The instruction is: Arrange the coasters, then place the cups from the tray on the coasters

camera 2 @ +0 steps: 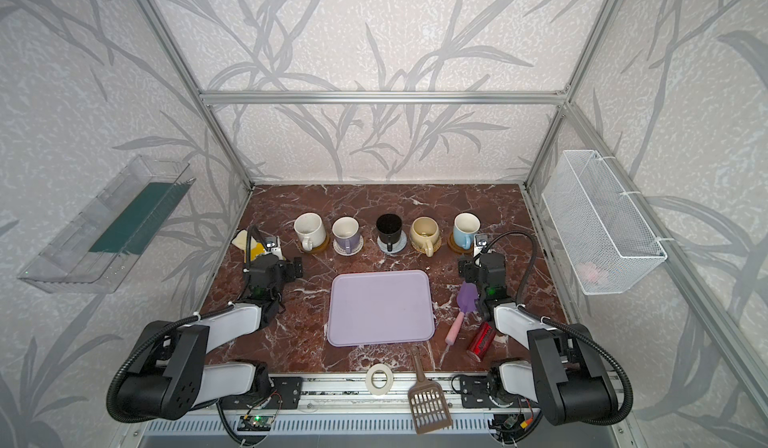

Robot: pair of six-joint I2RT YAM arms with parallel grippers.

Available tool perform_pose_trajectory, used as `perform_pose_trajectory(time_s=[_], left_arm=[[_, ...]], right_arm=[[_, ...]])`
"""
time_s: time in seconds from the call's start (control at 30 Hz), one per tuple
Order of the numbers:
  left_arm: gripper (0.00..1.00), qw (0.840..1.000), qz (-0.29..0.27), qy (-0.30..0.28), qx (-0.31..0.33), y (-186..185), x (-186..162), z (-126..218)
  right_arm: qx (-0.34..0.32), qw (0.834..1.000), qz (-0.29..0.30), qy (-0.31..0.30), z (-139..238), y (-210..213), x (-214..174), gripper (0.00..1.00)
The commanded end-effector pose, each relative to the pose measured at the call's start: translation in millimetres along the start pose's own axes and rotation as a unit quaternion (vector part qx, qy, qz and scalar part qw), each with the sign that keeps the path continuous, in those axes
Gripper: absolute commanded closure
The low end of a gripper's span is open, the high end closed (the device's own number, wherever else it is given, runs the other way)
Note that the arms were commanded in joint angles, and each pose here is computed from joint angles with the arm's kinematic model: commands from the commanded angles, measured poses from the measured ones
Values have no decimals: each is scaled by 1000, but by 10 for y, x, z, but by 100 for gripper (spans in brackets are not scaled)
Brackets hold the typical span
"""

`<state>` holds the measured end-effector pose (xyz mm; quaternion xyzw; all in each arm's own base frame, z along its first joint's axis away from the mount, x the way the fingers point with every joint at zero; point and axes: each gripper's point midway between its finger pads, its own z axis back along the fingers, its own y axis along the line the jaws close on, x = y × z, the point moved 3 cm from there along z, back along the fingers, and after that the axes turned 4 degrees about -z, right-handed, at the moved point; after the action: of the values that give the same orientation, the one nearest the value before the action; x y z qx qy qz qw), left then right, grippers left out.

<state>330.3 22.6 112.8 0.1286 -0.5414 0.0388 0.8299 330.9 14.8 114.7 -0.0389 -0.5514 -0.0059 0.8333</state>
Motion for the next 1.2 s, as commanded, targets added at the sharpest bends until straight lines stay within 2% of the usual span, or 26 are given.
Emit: perform_pose_trajectory(time_s=[0.0, 0.17, 0.37, 0.47, 0.53, 0.67, 1.17], left_arm=[[1, 997, 27, -63, -29, -9, 243, -43], [1, 998, 14, -57, -37, -37, 249, -187], [1, 997, 47, -44, -51, 36, 95, -381], [1, 997, 47, -41, -53, 24, 46, -374], [1, 997, 45, -42, -48, 33, 54, -397], [1, 997, 46, -41, -49, 35, 55, -397], [1, 997, 37, -39, -53, -4, 62, -400]], right_arm=[[3, 998, -16, -62, 7, -15, 208, 7], [-1, 997, -35, -64, -94, -48, 177, 7], [20, 998, -33, -48, -247, 11, 52, 7], [3, 998, -40, -54, -310, -30, 5, 6], [8, 998, -33, -55, -343, -6, 15, 1], [12, 999, -27, -22, -360, 13, 14, 1], [5, 1000, -18, -25, -368, 38, 25, 1]])
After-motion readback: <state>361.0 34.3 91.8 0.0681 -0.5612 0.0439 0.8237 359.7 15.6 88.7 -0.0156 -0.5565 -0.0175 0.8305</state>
